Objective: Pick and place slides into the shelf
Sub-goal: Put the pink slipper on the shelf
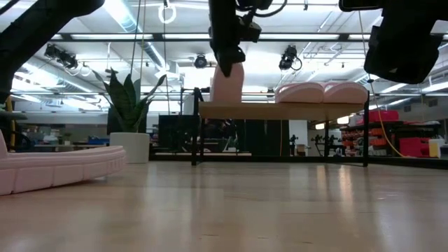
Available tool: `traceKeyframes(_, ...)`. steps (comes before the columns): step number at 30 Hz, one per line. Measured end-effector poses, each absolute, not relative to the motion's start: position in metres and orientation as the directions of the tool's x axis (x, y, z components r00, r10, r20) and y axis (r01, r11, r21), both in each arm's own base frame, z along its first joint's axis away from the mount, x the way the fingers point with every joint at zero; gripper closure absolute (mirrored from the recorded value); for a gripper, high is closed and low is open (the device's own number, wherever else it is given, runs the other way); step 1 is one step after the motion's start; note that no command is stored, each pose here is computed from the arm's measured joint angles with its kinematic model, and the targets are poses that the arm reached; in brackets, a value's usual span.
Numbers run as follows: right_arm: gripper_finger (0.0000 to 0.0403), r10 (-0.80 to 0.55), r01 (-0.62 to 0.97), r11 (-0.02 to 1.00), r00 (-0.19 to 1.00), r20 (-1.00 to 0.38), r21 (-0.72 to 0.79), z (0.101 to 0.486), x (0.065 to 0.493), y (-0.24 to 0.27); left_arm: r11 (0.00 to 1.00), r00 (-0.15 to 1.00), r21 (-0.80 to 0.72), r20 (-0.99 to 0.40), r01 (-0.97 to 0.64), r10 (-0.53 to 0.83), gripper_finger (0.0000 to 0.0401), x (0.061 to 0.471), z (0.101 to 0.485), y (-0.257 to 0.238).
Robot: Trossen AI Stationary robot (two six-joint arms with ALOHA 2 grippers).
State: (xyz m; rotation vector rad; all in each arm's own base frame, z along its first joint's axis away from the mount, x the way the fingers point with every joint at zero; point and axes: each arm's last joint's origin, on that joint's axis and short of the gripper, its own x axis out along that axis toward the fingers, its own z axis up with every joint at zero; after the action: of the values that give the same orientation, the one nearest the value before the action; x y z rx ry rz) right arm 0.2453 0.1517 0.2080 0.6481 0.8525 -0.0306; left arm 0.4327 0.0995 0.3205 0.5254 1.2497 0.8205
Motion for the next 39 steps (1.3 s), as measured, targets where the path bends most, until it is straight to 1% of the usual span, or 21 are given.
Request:
traceKeyframes(7,0.0241,0.227,0.275,0.809,0.669,-0.708,0.520,0.208,0.245,0.152,0.619,0.087,0.743,-0.620,-0.254,0.780,0.0332,0.433,0.318,0.099)
traceKeyframes(12,0.0241,0.229,0.270,0.812,0.668,-0.708,0.517,0.208,0.245,0.152,0.627,0.053,0.748,-0.632,-0.220,0.773,0.0332,0.428,0.316,0.098)
traceKeyframes(20,0.0241,0.229,0.269,0.813,0.668,-0.708,0.516,0.208,0.245,0.152,0.659,0.052,0.723,-0.665,-0.208,0.745,0.0332,0.427,0.315,0.095)
traceKeyframes(24,0.0241,0.228,0.269,0.814,0.668,-0.709,0.516,0.208,0.245,0.152,0.709,0.056,0.677,-0.714,-0.196,0.698,0.0332,0.425,0.314,0.095)
traceKeyframes(34,0.0241,0.228,0.269,0.814,0.667,-0.709,0.515,0.208,0.245,0.152,0.751,0.035,0.633,-0.760,-0.190,0.649,0.0333,0.421,0.311,0.098)
traceKeyframes(39,0.0241,0.228,0.269,0.814,0.667,-0.709,0.515,0.208,0.245,0.152,0.751,0.034,0.627,-0.763,-0.210,0.646,0.0317,0.421,0.311,0.098)
